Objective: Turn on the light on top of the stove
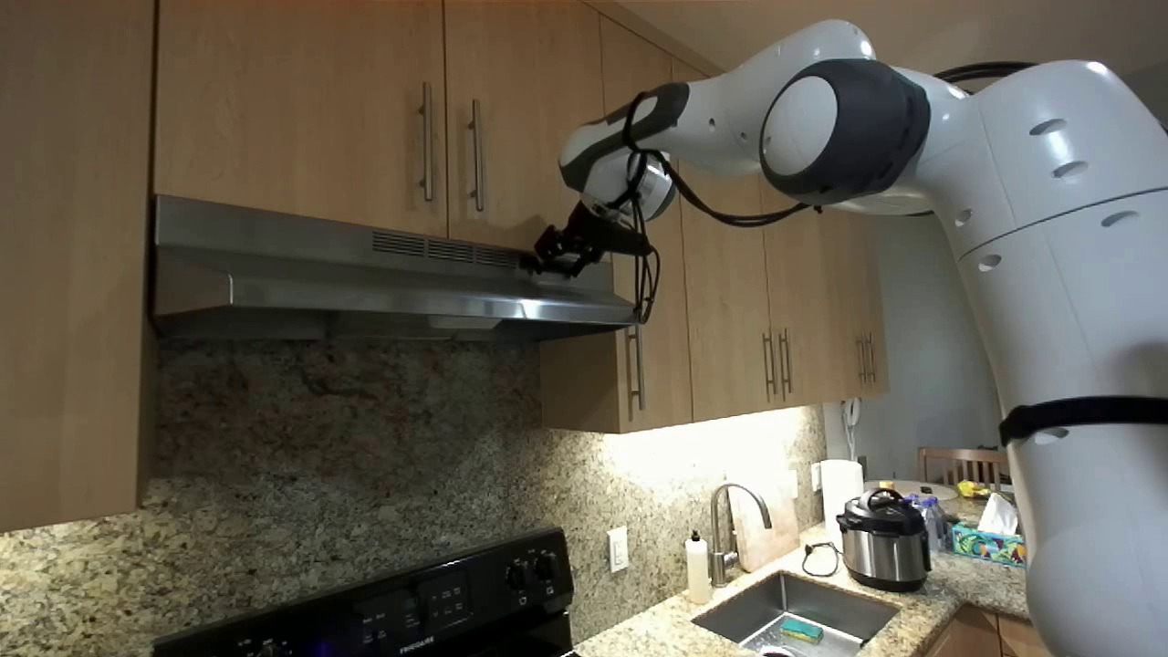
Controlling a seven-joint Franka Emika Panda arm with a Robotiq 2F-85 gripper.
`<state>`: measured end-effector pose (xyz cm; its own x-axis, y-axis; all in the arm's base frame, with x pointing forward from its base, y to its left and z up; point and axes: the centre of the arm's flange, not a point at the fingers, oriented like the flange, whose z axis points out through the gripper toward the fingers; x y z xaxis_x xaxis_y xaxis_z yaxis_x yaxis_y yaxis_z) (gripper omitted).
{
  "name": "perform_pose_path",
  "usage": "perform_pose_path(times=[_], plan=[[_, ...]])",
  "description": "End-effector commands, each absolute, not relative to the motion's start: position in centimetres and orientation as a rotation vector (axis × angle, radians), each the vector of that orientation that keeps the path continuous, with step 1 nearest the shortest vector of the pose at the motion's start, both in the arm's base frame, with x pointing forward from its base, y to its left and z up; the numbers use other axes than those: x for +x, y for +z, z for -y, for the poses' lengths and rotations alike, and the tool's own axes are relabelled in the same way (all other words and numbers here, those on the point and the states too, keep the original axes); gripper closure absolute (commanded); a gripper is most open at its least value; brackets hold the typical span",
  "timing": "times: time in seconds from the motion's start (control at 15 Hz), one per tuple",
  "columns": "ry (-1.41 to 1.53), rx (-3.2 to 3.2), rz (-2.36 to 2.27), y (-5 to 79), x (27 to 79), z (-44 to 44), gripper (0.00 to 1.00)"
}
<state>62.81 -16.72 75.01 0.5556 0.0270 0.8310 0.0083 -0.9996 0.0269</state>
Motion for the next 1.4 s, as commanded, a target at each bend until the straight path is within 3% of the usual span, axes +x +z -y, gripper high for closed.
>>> perform_pose_path(times=[0.0,1.33], plan=[[1.48,2.738,-0.045,76.2,63.0,16.9,0.0],[1.493,2.717,-0.031,76.9,63.0,17.4,0.0]])
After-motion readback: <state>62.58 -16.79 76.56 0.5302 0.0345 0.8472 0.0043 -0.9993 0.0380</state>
